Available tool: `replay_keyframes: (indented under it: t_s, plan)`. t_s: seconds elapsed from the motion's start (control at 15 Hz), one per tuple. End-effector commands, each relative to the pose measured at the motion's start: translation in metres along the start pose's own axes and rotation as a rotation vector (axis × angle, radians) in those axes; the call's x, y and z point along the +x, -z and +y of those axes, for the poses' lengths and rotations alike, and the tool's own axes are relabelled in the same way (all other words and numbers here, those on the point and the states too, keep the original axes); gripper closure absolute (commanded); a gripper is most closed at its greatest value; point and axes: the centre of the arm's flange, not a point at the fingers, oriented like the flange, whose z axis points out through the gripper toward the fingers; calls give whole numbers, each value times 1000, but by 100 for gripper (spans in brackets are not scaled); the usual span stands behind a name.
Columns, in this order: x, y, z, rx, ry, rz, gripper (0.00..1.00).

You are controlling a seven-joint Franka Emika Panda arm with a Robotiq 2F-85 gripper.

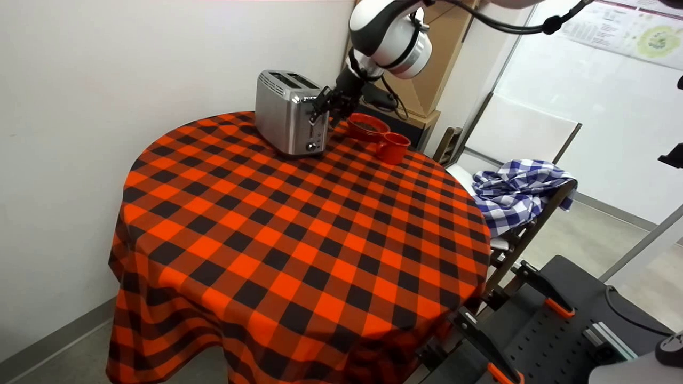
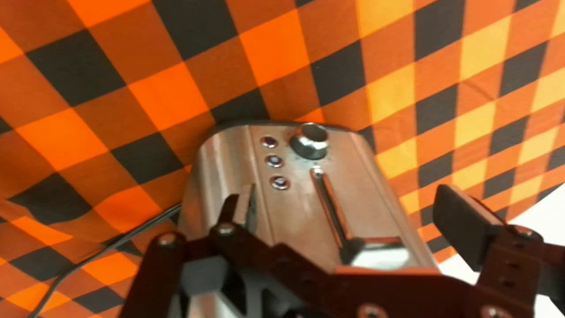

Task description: Push the button on the toaster

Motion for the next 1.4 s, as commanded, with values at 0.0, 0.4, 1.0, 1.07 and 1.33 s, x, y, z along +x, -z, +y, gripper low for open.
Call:
replay_keyframes:
  t_s: [0.0,0.4,1.0,1.07,1.33]
  plan:
    - [-3,48,-29,96,51,-148,0]
    - [-13,96,-90,144,147,-322,0]
    - [-59,164,-169,-166,303,-552,0]
    - [-64,173,-172,-205,297,-555,0]
    - [-54,178,-167,-216,289,-515,0]
